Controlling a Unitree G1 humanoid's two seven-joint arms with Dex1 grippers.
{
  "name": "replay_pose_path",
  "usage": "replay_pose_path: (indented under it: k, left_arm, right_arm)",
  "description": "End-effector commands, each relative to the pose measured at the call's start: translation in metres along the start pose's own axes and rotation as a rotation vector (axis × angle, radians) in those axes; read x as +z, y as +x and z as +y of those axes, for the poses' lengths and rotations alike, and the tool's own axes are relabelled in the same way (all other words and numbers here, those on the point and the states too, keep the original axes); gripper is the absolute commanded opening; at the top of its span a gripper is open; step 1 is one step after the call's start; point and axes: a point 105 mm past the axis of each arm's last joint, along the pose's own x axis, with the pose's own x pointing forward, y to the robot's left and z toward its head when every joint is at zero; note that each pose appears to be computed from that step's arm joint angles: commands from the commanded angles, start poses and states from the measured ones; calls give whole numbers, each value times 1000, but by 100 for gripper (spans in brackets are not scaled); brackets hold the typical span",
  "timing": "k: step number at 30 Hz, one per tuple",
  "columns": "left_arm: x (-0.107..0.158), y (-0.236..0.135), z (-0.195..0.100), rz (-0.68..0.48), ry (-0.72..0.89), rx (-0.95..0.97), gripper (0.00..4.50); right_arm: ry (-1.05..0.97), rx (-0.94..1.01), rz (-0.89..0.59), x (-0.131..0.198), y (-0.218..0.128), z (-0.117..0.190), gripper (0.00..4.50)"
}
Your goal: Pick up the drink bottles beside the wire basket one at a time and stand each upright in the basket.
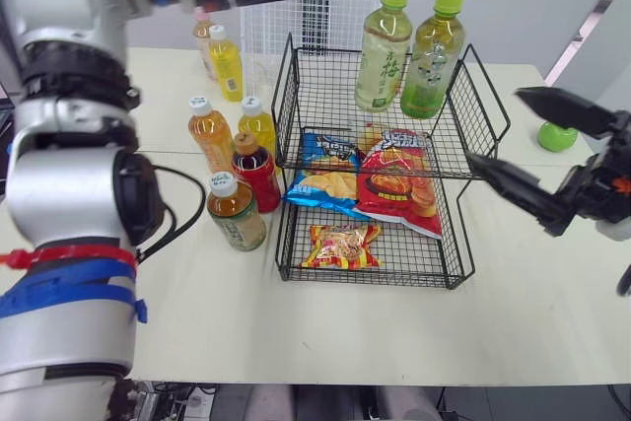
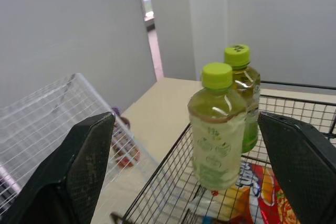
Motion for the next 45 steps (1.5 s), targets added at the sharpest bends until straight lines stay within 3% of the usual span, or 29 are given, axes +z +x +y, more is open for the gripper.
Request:
replay_pose_path:
  k: [1,8,15,22,26,34,45]
  left_arm:
    - [14,-34,6,-24,43,94,449]
    - [-33,-113,8,108,-16,295,449]
    - [-92,-154,11,177,-107,454,449]
    - [-122,-126,1,156,-156,476,449]
    - [-133,-107,10,128,-158,576,449]
    - [-140,-71,22,125,-149,610,449]
    - [-154,-51,31,202,-168,591,449]
  right_arm:
    - [-33,78,-19,2,5,12,450]
    - [-3,172,-53,-2,16,18,450]
    - [13,239,-34,-9,20,26,450]
    - [16,258,-48,-6,21,31,450]
    - [16,258,-51,-4,20,31,450]
    - [21,250,-59,1,18,31,450]
    - [31,233,-62,4,15,32,450]
